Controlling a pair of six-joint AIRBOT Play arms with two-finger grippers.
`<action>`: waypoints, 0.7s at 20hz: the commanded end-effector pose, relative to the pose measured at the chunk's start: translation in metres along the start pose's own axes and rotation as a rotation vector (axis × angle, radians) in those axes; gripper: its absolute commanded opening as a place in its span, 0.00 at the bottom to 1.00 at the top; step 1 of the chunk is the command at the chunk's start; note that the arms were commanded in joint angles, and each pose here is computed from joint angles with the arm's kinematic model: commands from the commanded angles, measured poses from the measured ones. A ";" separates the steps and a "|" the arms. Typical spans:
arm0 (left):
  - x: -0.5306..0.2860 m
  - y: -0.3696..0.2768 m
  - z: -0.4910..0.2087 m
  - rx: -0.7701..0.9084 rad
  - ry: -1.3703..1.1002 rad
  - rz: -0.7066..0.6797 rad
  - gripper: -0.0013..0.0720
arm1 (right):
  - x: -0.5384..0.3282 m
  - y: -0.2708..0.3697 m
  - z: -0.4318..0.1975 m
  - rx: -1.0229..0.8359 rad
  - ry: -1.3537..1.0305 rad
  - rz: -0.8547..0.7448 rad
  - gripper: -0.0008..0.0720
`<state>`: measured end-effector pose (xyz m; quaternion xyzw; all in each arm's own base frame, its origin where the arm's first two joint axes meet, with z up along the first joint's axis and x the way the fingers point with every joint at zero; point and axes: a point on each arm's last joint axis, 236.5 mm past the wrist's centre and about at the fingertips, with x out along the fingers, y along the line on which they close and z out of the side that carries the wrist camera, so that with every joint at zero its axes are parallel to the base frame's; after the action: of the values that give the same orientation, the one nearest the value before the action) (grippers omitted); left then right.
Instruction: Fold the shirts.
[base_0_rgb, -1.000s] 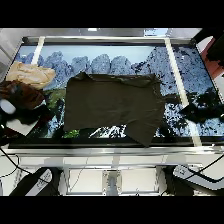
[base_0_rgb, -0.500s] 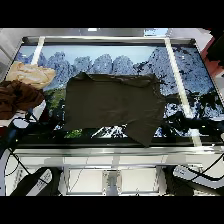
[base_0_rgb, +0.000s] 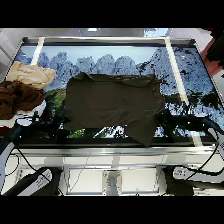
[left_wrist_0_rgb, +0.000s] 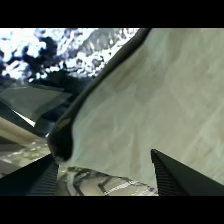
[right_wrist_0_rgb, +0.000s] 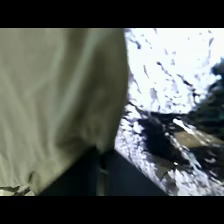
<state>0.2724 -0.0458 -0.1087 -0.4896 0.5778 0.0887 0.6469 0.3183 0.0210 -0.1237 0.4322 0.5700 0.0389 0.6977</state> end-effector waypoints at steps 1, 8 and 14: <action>0.004 -0.001 0.005 -0.017 -0.013 -0.013 0.89 | 0.005 0.013 -0.003 -0.019 0.012 0.046 0.06; 0.004 -0.004 0.008 -0.025 -0.026 -0.022 0.55 | -0.008 0.044 0.012 -0.073 0.013 0.128 0.05; -0.001 -0.036 0.015 0.072 -0.054 -0.147 0.03 | -0.027 0.076 0.021 -0.154 0.035 0.191 0.05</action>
<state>0.2883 -0.0443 -0.1074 -0.4924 0.5538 0.0742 0.6674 0.3544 0.0362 -0.0746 0.4327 0.5376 0.1243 0.7130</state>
